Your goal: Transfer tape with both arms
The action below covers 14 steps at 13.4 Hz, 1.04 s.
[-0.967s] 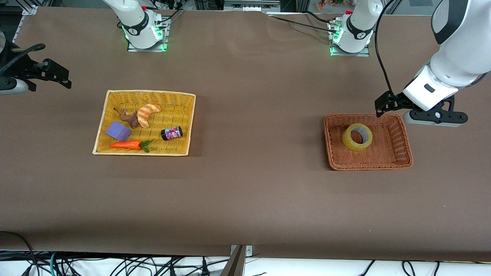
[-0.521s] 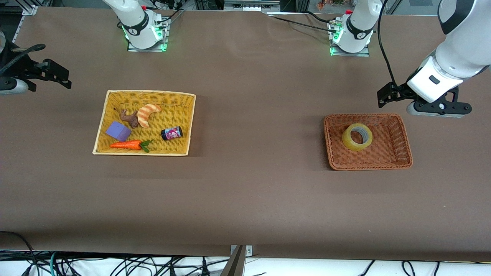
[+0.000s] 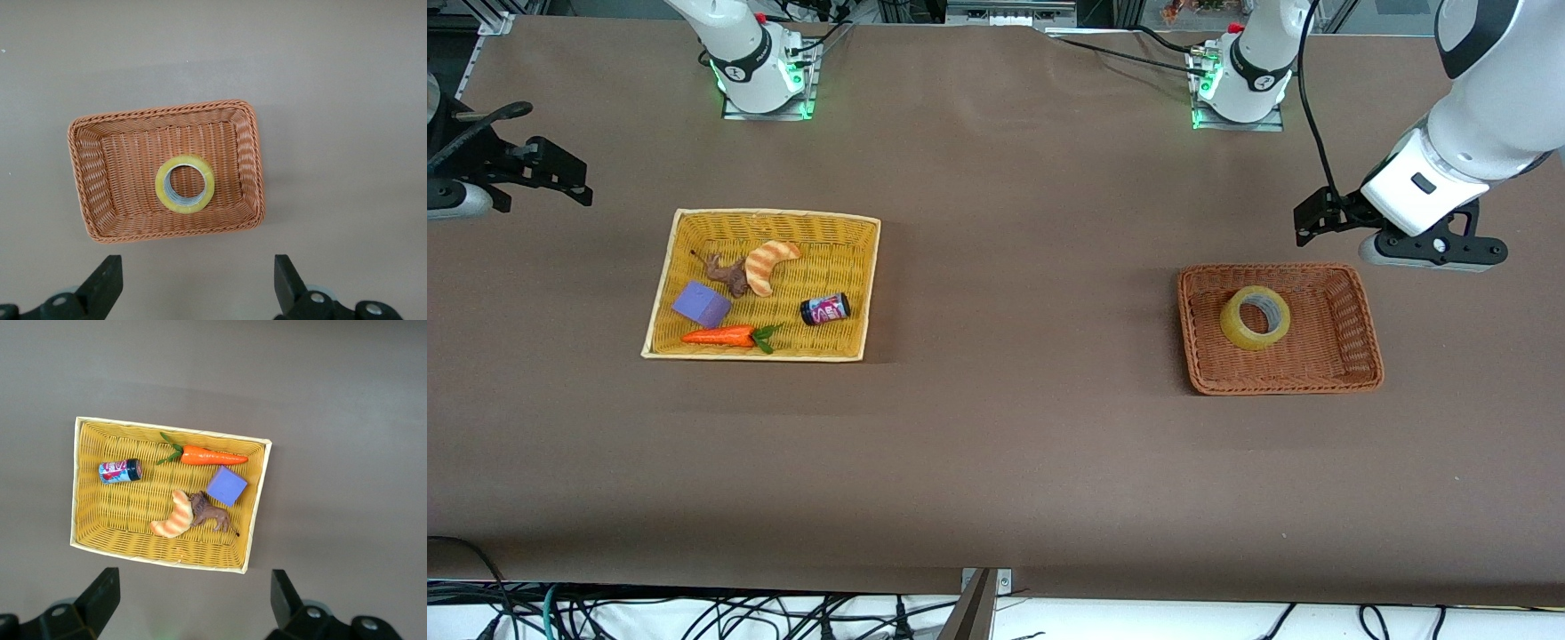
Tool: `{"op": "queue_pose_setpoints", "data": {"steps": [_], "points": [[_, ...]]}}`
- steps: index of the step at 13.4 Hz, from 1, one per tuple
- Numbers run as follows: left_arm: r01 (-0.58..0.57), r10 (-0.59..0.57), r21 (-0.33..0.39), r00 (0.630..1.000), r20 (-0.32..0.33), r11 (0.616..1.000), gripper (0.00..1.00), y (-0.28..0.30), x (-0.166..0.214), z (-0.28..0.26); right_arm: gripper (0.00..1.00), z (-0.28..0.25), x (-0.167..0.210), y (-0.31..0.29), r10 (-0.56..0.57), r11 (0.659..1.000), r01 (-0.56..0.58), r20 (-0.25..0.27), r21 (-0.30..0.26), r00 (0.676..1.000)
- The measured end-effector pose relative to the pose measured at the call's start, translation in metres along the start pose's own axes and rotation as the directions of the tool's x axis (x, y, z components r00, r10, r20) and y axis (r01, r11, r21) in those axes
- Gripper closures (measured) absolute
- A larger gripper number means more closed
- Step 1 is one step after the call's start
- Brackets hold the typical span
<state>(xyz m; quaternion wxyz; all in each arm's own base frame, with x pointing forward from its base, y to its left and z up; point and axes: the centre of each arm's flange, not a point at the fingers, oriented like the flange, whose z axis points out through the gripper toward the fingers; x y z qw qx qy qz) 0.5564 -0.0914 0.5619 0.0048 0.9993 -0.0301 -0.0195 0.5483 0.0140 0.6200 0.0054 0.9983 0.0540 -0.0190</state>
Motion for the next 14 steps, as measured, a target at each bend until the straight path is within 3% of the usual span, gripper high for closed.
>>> {"op": "queue_pose_setpoints", "data": {"steps": [14], "points": [[-0.034, 0.034, 0.0, 0.999, -0.001, 0.999, 0.0, -0.0024, 0.0001, -0.0014, 0.0, -0.0001, 0.0001, 0.0001, 0.0, 1.0, 0.0, -0.001, 0.0, 1.0]]}}
